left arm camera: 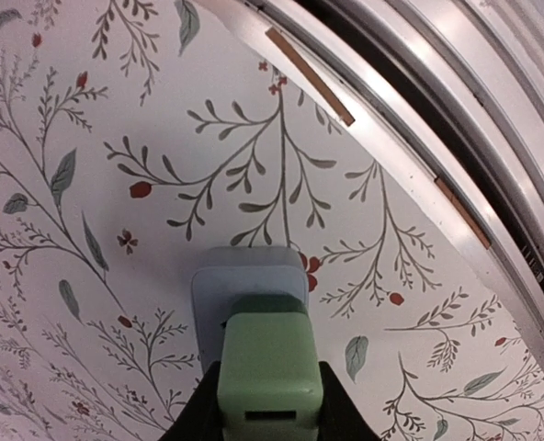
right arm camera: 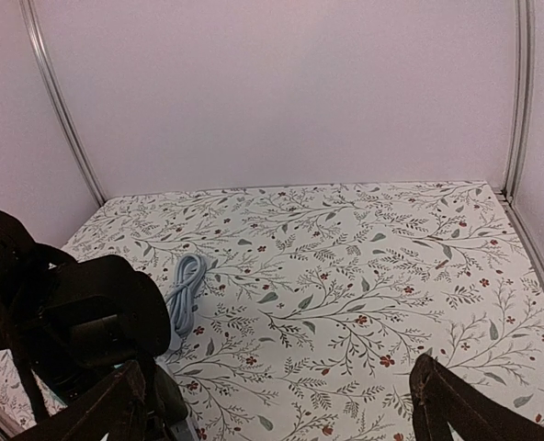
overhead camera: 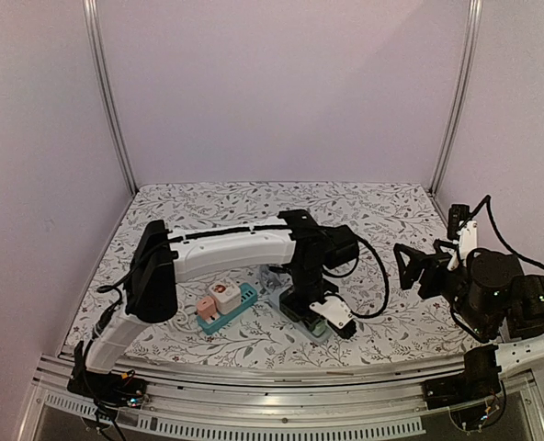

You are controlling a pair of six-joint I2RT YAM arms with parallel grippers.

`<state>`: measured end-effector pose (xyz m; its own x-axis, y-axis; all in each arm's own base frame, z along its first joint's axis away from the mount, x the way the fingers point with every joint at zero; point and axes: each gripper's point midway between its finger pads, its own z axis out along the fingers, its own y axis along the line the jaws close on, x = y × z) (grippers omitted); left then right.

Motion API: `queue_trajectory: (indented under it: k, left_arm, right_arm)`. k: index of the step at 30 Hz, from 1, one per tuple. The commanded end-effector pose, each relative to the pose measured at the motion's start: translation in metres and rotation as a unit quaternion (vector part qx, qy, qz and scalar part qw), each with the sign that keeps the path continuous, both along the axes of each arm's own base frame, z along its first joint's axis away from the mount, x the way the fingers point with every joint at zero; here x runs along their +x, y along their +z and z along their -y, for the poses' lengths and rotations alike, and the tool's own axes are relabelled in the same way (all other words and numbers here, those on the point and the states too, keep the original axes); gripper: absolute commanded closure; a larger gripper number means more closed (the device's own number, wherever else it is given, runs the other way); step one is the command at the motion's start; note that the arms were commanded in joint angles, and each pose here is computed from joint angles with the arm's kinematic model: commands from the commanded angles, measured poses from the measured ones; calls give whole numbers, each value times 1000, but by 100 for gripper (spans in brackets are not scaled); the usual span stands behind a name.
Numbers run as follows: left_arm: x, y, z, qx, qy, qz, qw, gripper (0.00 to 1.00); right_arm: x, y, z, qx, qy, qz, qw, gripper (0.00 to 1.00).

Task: Insert the plug

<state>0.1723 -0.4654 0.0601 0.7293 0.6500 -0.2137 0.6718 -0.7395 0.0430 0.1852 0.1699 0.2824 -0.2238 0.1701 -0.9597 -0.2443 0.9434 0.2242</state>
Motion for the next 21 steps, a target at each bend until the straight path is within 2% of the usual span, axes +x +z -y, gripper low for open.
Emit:
queue_trajectory:
  k: [1, 7, 13, 21]
  left_arm:
    - [2, -46, -19, 74, -14, -15, 997, 100]
    - [-6, -62, -18, 83, -15, -38, 996, 100]
    - [-8, -71, -19, 93, -27, -34, 995, 100]
    - [-11, -107, -23, 129, -30, -39, 990, 100]
  right_arm:
    - [-1, 3, -1, 3, 3, 3, 1000, 1]
    - [-1, 2, -2, 3, 3, 2, 1000, 1]
    - [-1, 2, -3, 1, 3, 2, 1000, 1]
    - [0, 2, -2, 2, 1, 3, 1000, 1]
